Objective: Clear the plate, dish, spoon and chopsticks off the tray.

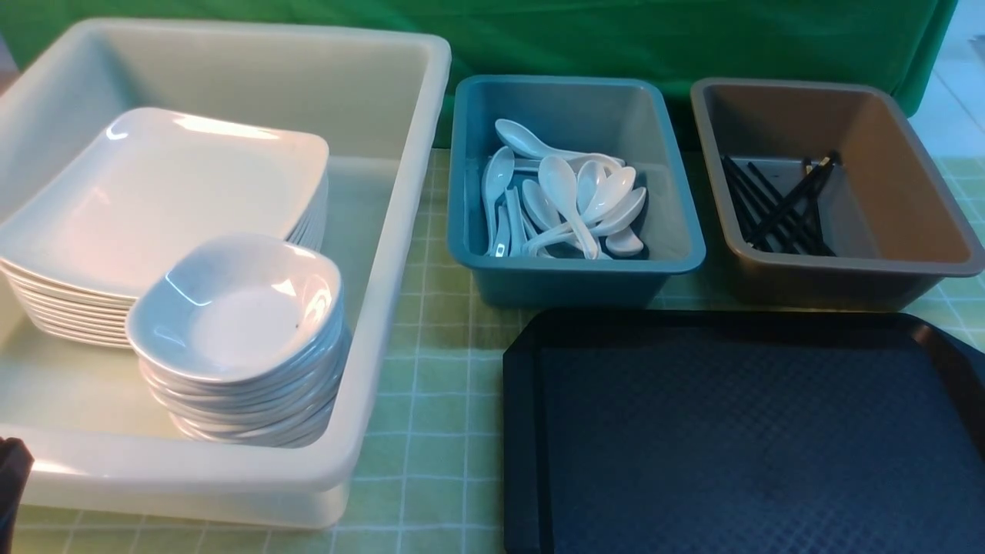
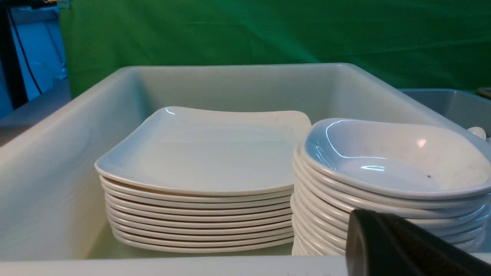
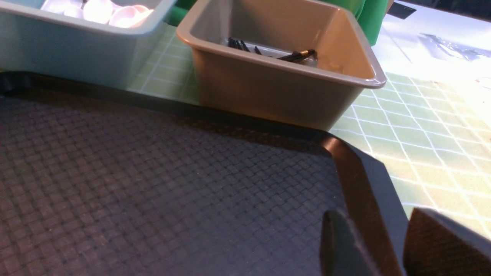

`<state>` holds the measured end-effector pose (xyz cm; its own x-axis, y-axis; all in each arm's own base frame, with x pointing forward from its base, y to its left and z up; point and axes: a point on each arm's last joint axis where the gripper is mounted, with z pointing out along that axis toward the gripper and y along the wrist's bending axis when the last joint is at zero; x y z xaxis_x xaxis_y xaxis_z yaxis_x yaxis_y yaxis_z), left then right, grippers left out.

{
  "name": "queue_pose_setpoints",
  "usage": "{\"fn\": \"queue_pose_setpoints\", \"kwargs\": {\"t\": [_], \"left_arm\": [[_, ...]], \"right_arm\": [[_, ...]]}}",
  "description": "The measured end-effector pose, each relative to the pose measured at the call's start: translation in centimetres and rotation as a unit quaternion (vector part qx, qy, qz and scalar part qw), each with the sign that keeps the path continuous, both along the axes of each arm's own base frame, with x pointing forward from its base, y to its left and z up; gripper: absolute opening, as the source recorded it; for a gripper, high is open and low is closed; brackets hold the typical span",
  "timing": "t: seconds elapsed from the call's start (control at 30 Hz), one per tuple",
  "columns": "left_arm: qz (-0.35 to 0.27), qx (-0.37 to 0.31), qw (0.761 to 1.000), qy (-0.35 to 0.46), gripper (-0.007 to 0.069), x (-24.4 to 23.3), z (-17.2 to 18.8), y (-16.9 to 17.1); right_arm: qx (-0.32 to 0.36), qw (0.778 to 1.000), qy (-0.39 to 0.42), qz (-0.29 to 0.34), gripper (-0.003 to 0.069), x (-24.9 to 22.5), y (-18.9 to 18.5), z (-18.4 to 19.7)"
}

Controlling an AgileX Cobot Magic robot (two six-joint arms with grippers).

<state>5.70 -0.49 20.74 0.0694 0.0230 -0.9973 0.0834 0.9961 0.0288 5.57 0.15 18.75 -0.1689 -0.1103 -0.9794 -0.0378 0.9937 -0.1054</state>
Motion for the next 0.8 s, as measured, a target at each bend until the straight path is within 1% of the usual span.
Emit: {"fn": "queue_pose_setpoints", "kwargs": {"t": [0.33,0.43,0.53,0.57,0.8], "left_arm": [[0.0,0.0,1.0,0.003,-0.0001,0.0,-0.1,0.0],[0.0,0.002,1.0,0.026,-0.0001,0.0,-0.5,0.0],[0.0,0.007,0.994,0.108,-0.0001,-0.1,-2.0,0.0],[-0.001,0.008,0.993,0.119,-0.0001,-0.1,-2.2,0.0],[-0.001,0.009,0.991,0.134,0.0,-0.2,-2.4,0.0]], "right_arm": [[0.0,1.0,0.0,0.0,0.0239,0.0,0.0,0.0],[0.0,1.0,0.0,0.0,0.0239,0.0,0.0,0.0],[0.0,1.0,0.0,0.0,0.0239,0.0,0.0,0.0],[0.0,1.0,0.0,0.0,0.0239,0.0,0.0,0.0],[0.0,1.0,0.0,0.0,0.0239,0.0,0.0,0.0]]}}
